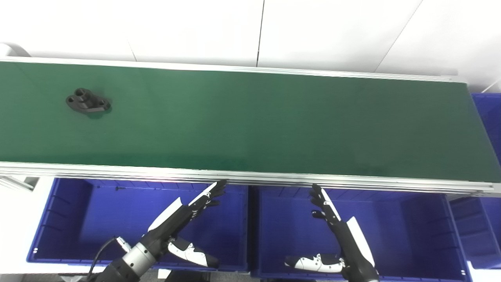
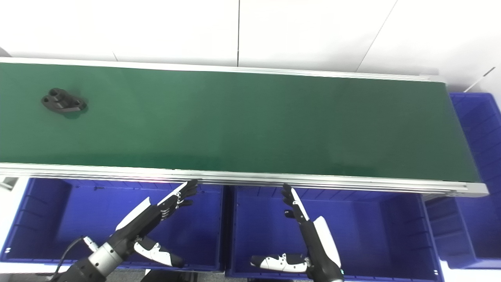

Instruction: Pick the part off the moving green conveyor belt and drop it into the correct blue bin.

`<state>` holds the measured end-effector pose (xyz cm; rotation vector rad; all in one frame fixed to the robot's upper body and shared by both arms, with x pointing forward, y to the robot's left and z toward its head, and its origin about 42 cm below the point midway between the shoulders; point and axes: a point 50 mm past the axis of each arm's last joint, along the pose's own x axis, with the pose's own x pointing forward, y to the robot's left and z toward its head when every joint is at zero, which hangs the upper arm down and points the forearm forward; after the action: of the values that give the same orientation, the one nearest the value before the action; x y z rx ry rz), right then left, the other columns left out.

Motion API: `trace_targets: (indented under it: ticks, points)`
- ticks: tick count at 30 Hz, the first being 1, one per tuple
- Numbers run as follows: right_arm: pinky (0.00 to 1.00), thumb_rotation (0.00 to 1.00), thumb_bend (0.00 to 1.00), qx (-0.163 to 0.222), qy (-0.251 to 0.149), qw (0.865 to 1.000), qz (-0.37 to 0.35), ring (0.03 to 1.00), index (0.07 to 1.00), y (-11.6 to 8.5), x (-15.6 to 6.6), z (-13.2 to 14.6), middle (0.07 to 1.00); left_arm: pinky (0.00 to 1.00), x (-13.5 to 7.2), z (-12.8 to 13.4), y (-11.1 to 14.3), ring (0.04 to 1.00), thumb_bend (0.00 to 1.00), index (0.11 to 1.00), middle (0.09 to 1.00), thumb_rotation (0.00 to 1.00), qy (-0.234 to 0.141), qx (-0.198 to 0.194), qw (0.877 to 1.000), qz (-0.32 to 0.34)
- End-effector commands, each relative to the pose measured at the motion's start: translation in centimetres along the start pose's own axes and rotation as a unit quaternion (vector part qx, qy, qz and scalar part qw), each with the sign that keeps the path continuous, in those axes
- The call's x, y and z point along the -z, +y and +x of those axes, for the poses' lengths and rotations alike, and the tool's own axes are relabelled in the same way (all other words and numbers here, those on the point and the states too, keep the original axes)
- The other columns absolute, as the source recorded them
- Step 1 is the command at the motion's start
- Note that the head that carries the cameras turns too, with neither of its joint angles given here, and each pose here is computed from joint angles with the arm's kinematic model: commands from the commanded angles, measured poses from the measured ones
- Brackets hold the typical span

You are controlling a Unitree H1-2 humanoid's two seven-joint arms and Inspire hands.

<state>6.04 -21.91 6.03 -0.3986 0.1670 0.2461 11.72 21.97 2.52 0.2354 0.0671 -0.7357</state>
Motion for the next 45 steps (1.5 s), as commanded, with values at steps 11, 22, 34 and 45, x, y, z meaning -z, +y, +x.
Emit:
trace_targets:
  ticks: [11,22,34,45]
  points:
    - [0.84,0.28,0.95,0.013,-0.014,1.0,-0.007,0.946,1.0,-1.1,1.1,-0.8,0.972,0.87,-0.4,1.2,-1.1,0.938,0.96,0.943,0.968,0.38,-0.022,0.007,1.0,0.021]
    - [0.83,0.27,0.94,0.004,-0.008,1.0,0.006,0.932,1.0,-0.8,2.1,-0.5,0.962,0.84,0.9,1.8,-1.3,0.92,0.98,0.922,0.948,0.41,-0.004,0.007,1.0,0.024]
    - [0.82,0.28,0.94,0.021,-0.032,0.999,-0.022,0.921,0.99,-0.5,4.5,0.5,0.941,0.83,1.7,2.3,-1.4,0.895,0.98,0.902,0.927,0.39,0.006,0.004,1.0,0.022]
    - [0.82,0.31,0.94,0.02,-0.033,0.999,-0.026,0.918,0.983,-0.6,4.3,0.0,0.941,0.83,1.5,2.1,-1.5,0.89,0.97,0.899,0.924,0.37,0.003,0.008,1.0,0.022]
